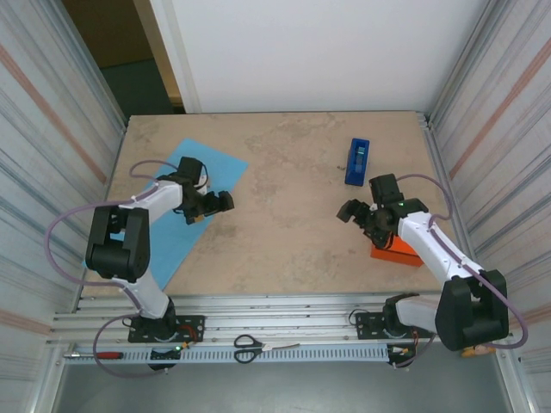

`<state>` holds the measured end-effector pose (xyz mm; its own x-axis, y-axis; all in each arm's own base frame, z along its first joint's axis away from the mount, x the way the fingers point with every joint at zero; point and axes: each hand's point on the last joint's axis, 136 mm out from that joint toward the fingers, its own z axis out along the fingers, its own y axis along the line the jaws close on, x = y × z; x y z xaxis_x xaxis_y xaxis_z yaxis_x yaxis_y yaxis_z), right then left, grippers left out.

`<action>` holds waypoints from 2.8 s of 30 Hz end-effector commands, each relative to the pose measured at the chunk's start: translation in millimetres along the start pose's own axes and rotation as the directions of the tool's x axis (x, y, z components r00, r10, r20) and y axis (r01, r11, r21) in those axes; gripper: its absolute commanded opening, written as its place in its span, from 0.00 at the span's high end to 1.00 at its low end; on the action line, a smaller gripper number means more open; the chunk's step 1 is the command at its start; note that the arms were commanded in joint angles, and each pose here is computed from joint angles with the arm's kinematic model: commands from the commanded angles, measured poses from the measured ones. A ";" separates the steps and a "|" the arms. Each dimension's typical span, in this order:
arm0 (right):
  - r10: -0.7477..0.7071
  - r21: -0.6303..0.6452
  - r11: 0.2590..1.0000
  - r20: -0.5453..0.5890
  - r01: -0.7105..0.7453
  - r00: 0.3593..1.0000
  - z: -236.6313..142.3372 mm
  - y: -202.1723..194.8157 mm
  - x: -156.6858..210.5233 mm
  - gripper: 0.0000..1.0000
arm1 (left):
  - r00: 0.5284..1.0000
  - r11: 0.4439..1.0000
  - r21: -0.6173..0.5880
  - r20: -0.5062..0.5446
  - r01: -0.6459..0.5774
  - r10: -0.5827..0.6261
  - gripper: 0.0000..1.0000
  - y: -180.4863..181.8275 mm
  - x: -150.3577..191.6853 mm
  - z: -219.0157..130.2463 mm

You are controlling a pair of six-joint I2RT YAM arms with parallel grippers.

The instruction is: Wrap the gift box in paper

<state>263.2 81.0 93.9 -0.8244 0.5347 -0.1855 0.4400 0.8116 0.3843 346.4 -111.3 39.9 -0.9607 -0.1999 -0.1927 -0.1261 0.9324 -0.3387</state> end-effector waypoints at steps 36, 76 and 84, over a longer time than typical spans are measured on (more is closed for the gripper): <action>-0.345 -0.196 0.921 -0.016 0.336 0.938 6.9 104.4 10.5 0.02 | 0.999 0.999 0.031 -0.020 -0.044 0.045 0.10 -96.5 -64.2 19.3; -0.307 -0.381 0.899 -0.197 0.216 0.931 40.9 133.4 73.6 0.18 | 0.995 0.981 0.172 0.056 -0.092 0.083 0.14 -62.6 66.4 -44.7; -0.271 -0.244 0.948 -0.270 0.207 0.924 85.5 120.7 76.9 0.28 | 0.999 0.992 0.122 -0.011 -0.031 0.033 0.14 -32.5 62.1 -20.5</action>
<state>273.8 245.8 53.1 -0.9845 0.1720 -0.0340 0.1215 0.8090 0.5752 279.4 -141.9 62.2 -0.9619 -0.1689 -0.2151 -0.0638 0.9034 -0.4240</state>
